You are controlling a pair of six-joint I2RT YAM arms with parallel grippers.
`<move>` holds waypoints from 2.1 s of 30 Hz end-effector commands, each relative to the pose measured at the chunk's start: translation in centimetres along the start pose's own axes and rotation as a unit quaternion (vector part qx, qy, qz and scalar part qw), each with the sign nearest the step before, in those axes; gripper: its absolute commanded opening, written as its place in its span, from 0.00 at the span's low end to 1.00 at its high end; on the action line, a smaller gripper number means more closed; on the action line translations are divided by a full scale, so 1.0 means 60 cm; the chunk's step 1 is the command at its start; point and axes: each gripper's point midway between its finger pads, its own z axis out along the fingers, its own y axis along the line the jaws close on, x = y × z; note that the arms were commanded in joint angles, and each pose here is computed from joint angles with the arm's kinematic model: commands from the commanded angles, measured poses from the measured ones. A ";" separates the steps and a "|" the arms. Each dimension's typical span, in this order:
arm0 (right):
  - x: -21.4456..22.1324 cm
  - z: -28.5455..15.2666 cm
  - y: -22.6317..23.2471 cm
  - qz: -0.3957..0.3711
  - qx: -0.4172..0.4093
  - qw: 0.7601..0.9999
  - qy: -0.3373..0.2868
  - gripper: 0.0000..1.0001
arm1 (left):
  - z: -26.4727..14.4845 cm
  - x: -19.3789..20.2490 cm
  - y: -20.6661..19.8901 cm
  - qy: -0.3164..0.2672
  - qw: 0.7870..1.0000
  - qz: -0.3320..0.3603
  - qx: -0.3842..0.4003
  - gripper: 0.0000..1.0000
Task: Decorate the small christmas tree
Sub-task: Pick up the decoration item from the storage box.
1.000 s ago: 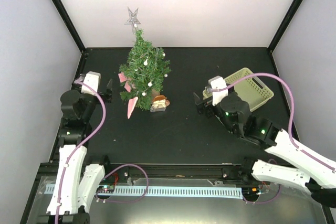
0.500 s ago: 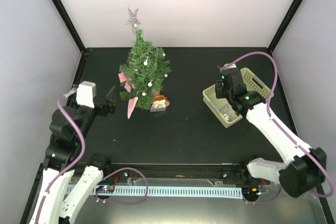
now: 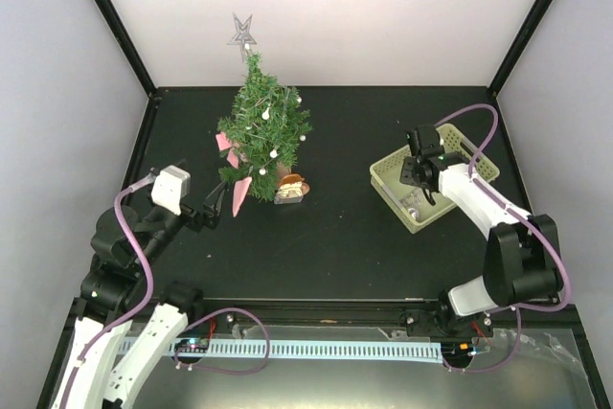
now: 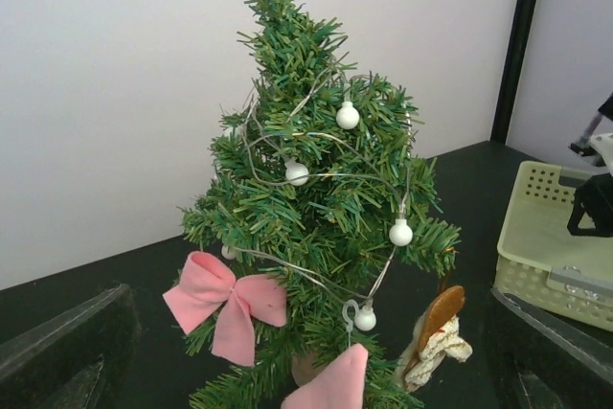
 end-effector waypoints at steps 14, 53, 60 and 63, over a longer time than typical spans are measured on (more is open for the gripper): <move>0.143 0.033 -0.041 0.172 0.089 0.963 0.185 0.59 | -0.006 -0.002 0.007 0.006 1.000 0.024 -0.016 0.99; 0.117 -0.017 -0.004 0.242 0.013 0.950 0.197 0.53 | -0.009 0.007 0.020 0.026 0.998 0.036 -0.039 0.99; 0.156 -0.008 0.016 0.266 -0.007 0.931 0.249 0.58 | -0.010 0.010 0.020 0.030 0.998 0.035 -0.039 0.99; 0.173 0.001 0.024 0.281 -0.016 0.923 0.263 0.58 | -0.009 0.014 0.021 0.033 0.998 0.035 -0.041 0.99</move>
